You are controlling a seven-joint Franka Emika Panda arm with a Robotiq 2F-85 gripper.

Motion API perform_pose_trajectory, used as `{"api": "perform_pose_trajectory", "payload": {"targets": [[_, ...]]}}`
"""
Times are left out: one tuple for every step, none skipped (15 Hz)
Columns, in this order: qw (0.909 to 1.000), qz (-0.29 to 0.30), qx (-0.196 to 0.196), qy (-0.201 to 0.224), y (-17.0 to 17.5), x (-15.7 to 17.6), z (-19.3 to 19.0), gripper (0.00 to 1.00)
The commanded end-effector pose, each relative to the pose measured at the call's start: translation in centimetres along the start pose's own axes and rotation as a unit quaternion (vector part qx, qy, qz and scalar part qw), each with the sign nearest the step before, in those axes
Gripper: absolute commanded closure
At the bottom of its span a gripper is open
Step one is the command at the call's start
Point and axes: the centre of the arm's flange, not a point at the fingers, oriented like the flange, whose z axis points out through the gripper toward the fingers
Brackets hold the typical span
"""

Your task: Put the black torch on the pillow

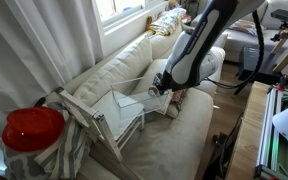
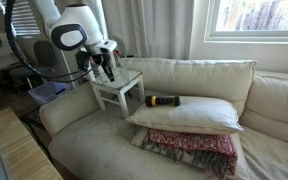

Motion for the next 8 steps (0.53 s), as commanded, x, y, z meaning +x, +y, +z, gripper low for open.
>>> {"api": "perform_pose_trajectory", "payload": {"targets": [[0.9996, 0.019, -0.019, 0.013, -2.4, 2.1, 1.7, 0.99], [0.9995, 0.019, -0.02, 0.015, -2.8, 2.4, 1.9, 0.99], [0.9995, 0.02, -0.021, 0.016, -3.0, 2.7, 2.2, 0.99], [0.9994, 0.023, -0.023, 0.016, -3.4, 3.1, 2.3, 0.99], [0.9992, 0.028, -0.026, 0.015, -3.9, 3.4, 2.5, 0.99], [0.9992, 0.03, -0.023, 0.012, -4.2, 3.6, 2.7, 0.99], [0.9993, 0.027, -0.022, 0.011, -4.8, 3.9, 2.9, 0.99], [0.9995, 0.023, -0.021, 0.012, -5.4, 4.2, 3.0, 0.99]]}}
